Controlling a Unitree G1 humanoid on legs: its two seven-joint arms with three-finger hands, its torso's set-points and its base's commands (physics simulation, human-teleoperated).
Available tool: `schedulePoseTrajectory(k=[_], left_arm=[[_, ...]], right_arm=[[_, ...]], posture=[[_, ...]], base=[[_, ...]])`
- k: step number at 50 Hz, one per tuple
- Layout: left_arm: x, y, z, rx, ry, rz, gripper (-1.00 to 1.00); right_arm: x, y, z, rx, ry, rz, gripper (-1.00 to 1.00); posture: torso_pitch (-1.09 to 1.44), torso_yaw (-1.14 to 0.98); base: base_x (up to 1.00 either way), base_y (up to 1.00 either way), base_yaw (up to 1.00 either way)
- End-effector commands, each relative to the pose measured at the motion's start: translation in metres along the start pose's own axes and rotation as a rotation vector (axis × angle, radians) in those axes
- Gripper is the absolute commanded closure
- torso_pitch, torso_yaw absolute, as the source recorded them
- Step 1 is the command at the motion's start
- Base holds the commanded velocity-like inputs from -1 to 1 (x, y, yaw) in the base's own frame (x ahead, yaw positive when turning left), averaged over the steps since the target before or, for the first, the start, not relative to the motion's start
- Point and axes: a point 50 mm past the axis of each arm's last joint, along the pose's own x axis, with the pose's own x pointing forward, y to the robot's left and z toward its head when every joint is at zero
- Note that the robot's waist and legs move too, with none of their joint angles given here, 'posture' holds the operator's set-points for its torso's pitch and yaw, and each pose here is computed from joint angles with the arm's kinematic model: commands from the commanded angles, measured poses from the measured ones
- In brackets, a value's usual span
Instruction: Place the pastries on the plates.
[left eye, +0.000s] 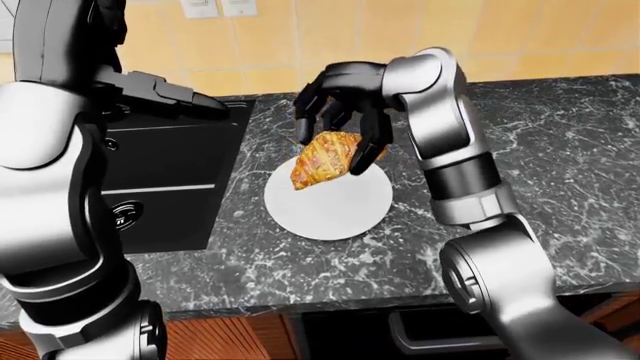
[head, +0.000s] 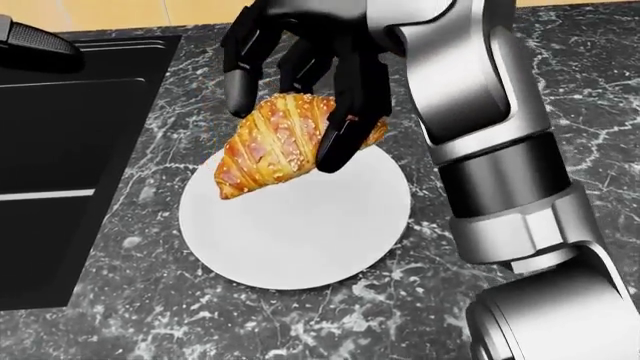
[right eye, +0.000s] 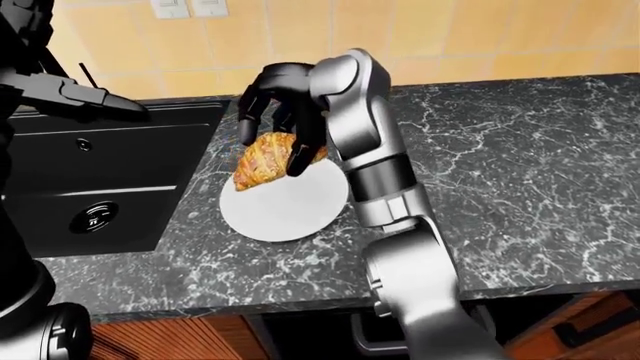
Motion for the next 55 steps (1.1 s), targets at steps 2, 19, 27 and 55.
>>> schedulePoseTrajectory(k=[2, 19, 27, 55], left_arm=[[-0.001, 0.006, 0.013, 0.016, -0.066, 0.031, -1.0], [-0.004, 0.006, 0.009, 0.023, -0.057, 0.035, -1.0], [-0.004, 0.007, 0.01, 0.024, -0.058, 0.035, -1.0], [-0.005, 0.008, 0.008, 0.027, -0.059, 0.04, -1.0]], right_arm=[[-0.011, -0.014, 0.018, -0.051, -0.036, -0.084, 1.0], [0.0, -0.01, 0.011, -0.05, -0.013, -0.091, 0.6], [0.001, -0.007, 0.01, -0.055, -0.006, -0.07, 0.45], [-0.003, -0.007, 0.007, -0.052, 0.031, -0.053, -1.0]], posture=[[-0.16, 0.0], [-0.16, 0.0], [-0.16, 0.0], [-0.16, 0.0]], base=[[0.0, 0.0, 0.0], [0.0, 0.0, 0.0], [0.0, 0.0, 0.0], [0.0, 0.0, 0.0]])
